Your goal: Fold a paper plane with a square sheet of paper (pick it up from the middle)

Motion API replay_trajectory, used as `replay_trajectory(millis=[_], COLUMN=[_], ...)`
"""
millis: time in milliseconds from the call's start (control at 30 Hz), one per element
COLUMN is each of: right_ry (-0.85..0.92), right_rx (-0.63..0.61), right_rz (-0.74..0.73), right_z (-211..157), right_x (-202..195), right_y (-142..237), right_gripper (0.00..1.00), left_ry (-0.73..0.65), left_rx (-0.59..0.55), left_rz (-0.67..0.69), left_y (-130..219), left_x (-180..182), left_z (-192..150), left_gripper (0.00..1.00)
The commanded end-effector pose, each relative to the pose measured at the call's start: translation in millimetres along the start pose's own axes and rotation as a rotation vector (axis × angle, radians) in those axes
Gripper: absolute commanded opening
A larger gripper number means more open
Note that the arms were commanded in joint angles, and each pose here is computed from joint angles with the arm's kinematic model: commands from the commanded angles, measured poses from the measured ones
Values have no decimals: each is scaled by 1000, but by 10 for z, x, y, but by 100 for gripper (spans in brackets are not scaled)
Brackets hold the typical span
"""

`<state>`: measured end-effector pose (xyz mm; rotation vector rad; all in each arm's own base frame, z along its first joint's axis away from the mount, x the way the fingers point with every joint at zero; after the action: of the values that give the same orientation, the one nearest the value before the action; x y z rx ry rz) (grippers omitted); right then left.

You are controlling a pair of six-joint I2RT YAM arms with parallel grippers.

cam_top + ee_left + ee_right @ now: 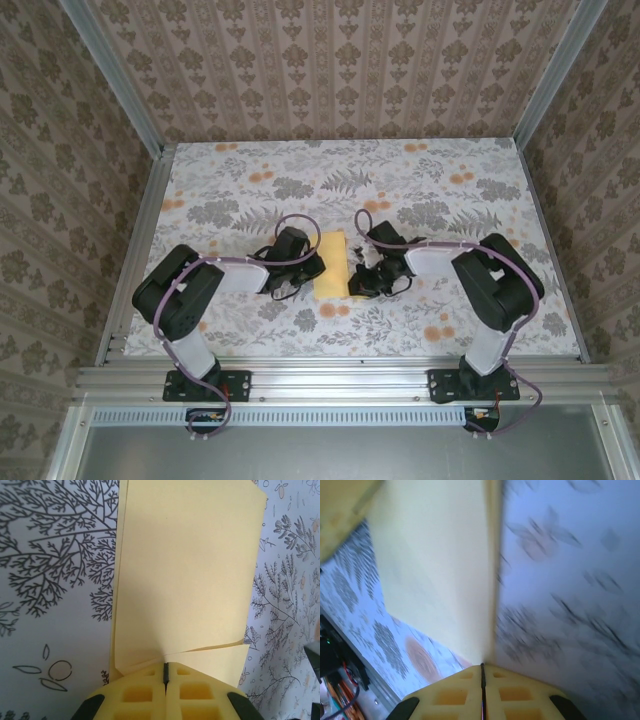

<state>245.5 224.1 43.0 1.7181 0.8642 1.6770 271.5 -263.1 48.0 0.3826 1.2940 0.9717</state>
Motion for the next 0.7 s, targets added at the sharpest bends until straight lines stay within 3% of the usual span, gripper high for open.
replay_trajectory(millis=[0, 167, 367, 667], right_ry=[-35, 33, 76, 49], right_rx=[81, -18, -61, -69], right_rz=[-71, -35, -58, -103], right_z=[-252, 79, 459, 691], right_x=[-143, 220, 449, 368], right_y=[127, 208, -35, -287], right_gripper=[10, 10, 10, 10], left_ry=[37, 30, 30, 31], left_rx=[66, 70, 77, 77], left_rz=[187, 174, 175, 179], left_y=[-88, -126, -142, -128], left_x=[496, 432, 408, 409], left_z=[-209, -219, -231, -232], left_gripper=[7, 7, 7, 7])
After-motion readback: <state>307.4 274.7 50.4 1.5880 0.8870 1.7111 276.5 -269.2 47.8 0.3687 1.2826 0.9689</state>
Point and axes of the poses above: each hand's point on the last joint's axis, 136 mm out from that joint toward the fingers, its own y axis back along the fingers, its own x axis along the line the jaws close on, z = x × y, the point moved 4 cm from there along y, back along the fingers, and after that the axes turned 3 degrees about -y, right-handed, at the moved point
